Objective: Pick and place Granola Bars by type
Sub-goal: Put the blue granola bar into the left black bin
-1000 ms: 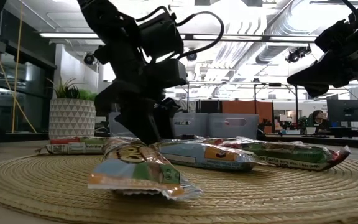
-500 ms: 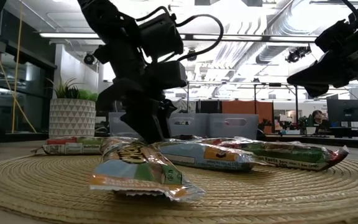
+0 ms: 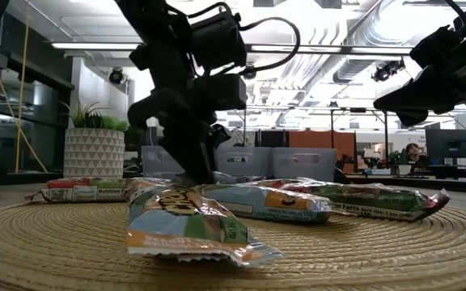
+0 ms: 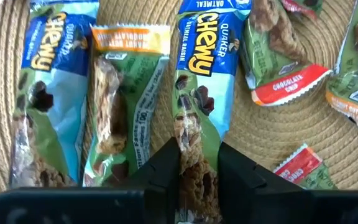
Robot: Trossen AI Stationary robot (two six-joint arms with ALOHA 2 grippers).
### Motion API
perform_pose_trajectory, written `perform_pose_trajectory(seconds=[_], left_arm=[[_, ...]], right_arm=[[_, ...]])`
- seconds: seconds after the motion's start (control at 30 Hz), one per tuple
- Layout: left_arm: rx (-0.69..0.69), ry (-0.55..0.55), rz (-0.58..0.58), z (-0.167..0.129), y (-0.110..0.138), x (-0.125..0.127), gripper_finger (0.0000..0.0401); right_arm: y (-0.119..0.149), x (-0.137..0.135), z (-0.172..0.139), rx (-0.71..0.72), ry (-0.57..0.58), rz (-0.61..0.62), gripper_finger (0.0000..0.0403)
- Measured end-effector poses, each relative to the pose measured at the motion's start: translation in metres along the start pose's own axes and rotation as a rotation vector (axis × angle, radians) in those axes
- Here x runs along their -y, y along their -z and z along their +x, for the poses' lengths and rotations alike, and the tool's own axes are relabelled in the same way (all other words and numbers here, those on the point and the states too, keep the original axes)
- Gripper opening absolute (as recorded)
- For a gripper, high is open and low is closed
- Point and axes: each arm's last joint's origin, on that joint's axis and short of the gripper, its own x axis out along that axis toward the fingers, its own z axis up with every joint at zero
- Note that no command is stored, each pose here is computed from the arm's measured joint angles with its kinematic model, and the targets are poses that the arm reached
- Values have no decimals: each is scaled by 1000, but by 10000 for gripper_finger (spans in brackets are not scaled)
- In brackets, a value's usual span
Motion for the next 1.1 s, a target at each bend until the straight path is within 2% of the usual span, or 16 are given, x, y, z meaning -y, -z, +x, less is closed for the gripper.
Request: perform_pose_trajectory(seconds=[0.3, 0.6, 0.87, 1.1], left_arm=[[-68, 56, -47, -1, 7, 3, 60], [-32, 49, -92, -15, 3, 5, 59], [71, 5, -151, -52, -7, 8, 59], [202, -64, -202, -103, -12, 13, 59]], right_arm=[[0, 0, 0, 0, 0, 0, 0], [0, 0, 0, 0, 0, 0, 0], [-1, 0, 0, 8, -1, 0, 0], [0, 0, 0, 5, -1, 0, 0]])
